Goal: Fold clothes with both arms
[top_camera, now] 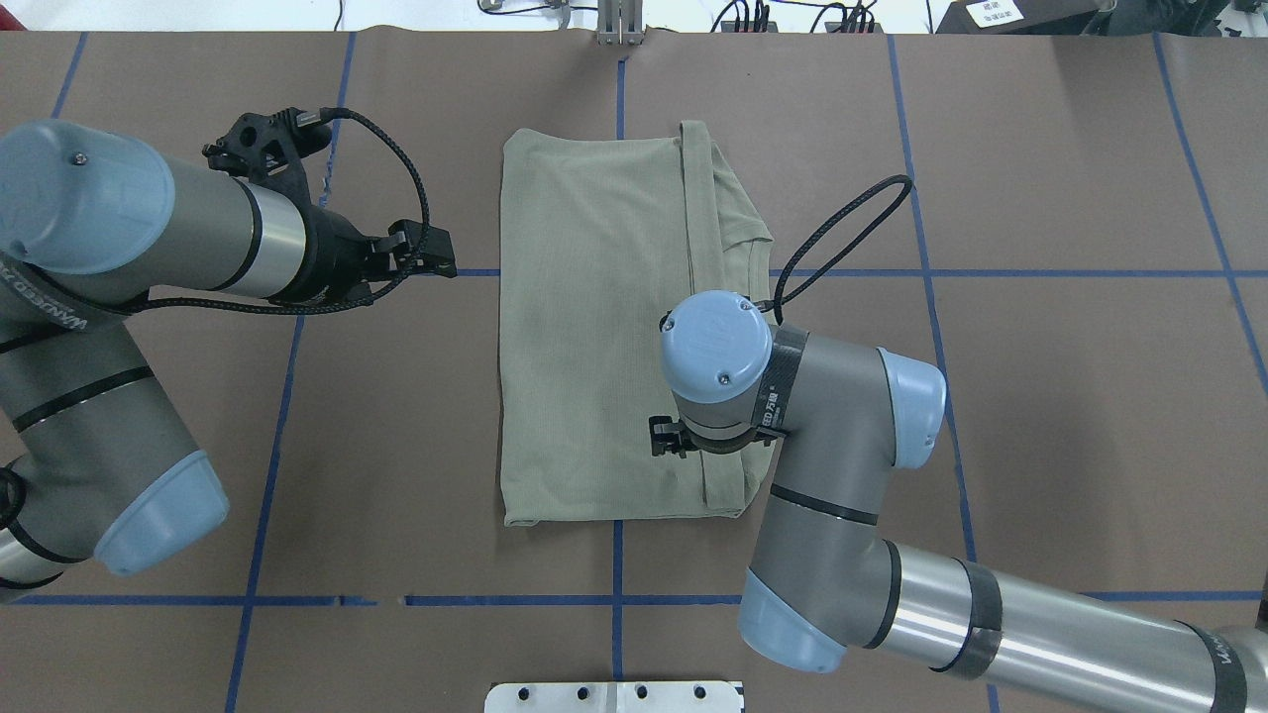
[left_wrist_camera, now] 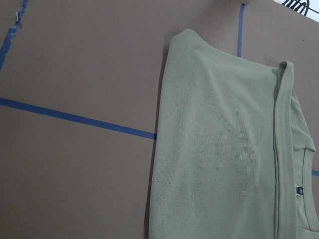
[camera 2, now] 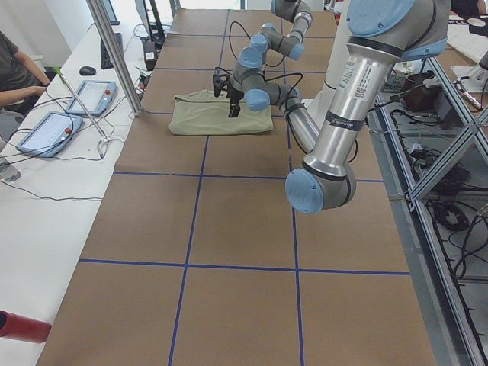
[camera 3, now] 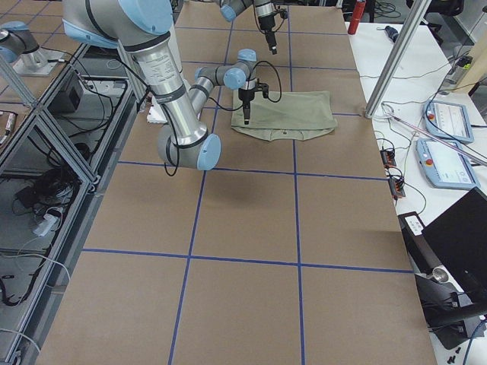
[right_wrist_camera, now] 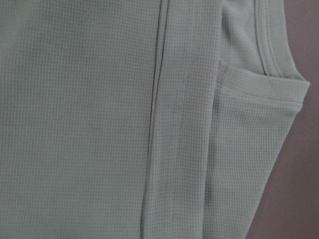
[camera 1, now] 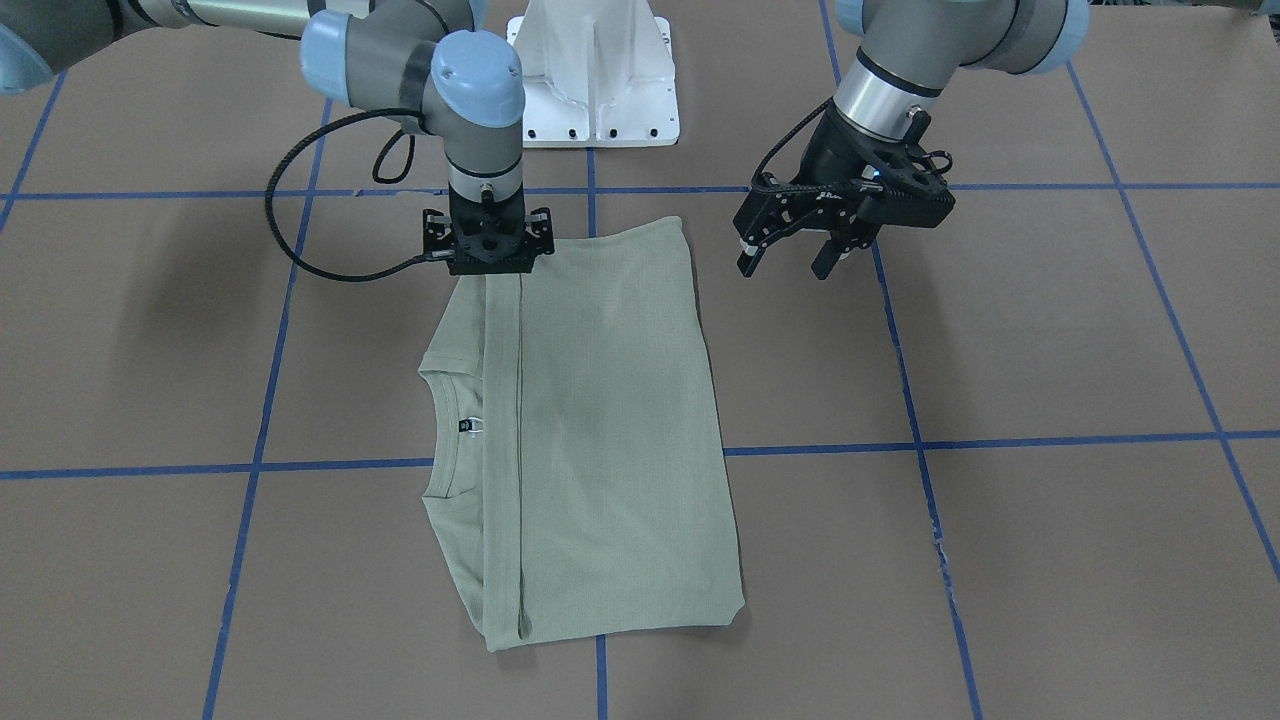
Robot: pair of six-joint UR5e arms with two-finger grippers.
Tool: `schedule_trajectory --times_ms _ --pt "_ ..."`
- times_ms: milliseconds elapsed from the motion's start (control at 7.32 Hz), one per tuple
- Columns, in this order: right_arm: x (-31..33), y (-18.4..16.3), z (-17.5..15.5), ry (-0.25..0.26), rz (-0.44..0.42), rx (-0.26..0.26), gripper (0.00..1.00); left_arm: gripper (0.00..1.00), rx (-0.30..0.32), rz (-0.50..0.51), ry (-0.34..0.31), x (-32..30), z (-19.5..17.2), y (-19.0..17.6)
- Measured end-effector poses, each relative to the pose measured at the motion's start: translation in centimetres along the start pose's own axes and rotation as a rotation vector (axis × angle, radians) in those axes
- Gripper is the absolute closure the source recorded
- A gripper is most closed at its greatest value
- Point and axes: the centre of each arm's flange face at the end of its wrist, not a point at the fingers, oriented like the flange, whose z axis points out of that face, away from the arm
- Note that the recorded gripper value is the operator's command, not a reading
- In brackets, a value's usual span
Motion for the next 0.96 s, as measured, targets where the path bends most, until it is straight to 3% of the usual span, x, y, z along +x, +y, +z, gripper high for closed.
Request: schedule_trajectory --times_ms 547,957 --pt "0.0 1.0 1.7 0.080 -0.038 -0.047 0.00 0.00 -0.006 0.000 -0.003 0.0 0.4 0.2" --pt "-0.2 1.1 1.8 0.094 -0.049 -0.056 0.00 0.00 -0.007 -0.001 -0.005 -0.1 0.5 0.2"
